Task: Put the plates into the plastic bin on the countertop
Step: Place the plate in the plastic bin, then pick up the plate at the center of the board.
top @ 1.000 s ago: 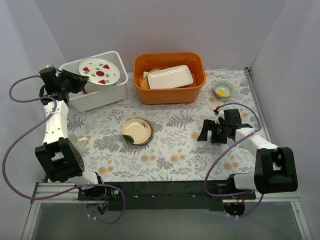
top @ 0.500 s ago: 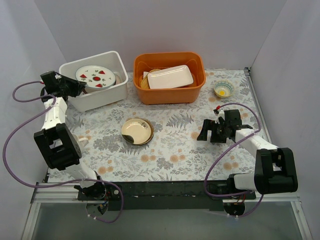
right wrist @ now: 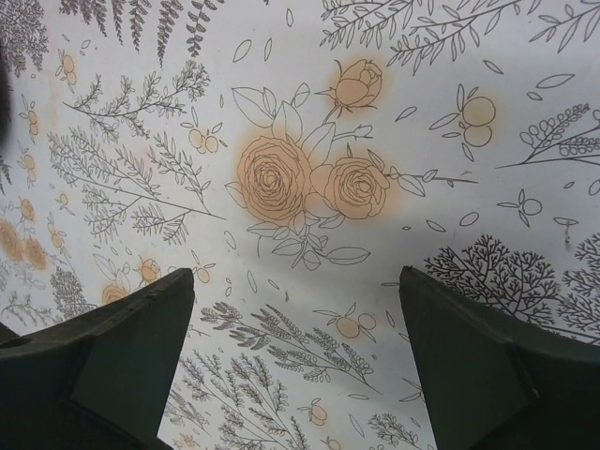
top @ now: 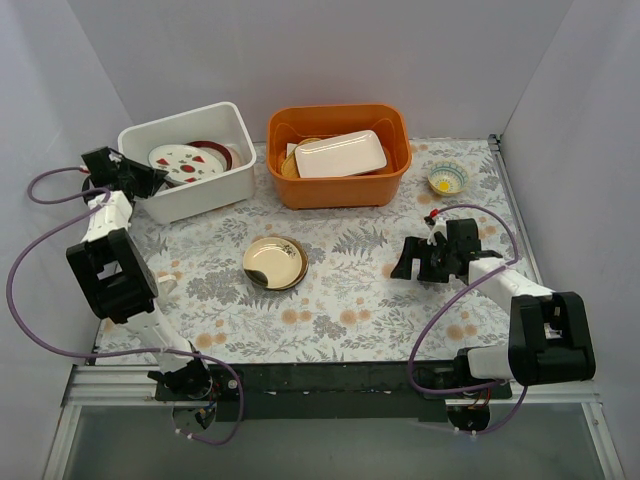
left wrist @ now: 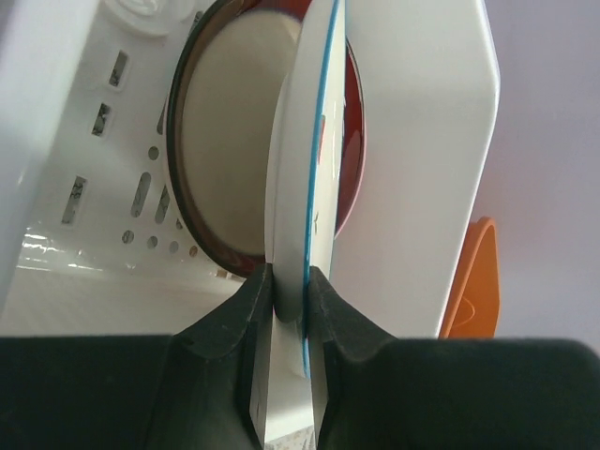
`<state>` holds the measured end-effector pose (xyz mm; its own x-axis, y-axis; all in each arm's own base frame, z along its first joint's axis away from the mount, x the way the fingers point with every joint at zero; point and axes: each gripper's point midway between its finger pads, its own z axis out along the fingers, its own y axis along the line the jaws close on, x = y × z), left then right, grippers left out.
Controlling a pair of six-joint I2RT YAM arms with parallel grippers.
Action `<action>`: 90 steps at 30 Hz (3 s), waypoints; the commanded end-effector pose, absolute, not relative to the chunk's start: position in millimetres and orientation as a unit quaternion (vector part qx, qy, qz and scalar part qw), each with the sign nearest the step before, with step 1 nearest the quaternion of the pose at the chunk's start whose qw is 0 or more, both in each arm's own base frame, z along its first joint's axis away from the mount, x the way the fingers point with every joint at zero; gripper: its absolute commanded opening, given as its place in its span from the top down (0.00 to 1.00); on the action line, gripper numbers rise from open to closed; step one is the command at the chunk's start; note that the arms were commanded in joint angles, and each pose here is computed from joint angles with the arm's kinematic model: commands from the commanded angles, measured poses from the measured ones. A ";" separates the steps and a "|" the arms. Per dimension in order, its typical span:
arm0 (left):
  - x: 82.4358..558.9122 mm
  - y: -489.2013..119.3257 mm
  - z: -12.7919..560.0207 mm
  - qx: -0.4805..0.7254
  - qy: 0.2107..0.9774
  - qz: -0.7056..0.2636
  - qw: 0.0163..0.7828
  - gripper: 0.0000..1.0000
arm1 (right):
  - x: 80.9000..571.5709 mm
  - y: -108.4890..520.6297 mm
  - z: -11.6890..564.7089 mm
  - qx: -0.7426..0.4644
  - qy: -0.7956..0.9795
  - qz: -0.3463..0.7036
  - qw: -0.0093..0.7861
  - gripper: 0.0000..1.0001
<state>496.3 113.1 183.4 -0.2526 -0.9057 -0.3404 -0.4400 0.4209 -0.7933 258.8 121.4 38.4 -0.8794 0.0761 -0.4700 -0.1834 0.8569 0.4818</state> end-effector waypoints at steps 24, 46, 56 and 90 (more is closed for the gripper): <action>517.2 126.2 169.7 -0.450 0.758 -0.285 0.377 0.83 | 240.3 120.4 10.5 -0.024 0.948 0.246 0.199 0.02; 507.4 141.4 159.5 -0.475 0.769 -0.255 0.343 0.52 | 240.5 122.9 14.2 -0.026 0.947 0.251 0.198 0.02; 494.5 142.4 148.4 -0.468 0.793 -0.229 0.316 0.22 | 240.6 124.8 19.2 -0.029 0.946 0.255 0.201 0.02; 474.5 41.7 322.7 -0.283 0.781 -0.317 0.458 0.05 | 243.7 142.8 54.1 -0.054 0.930 0.281 0.231 0.02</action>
<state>492.5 78.0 273.8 -0.4041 -0.7926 -0.4566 -0.2852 0.5834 -0.7604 242.0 137.0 40.6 -0.8965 0.0312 -0.4420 -0.2113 0.8466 0.4884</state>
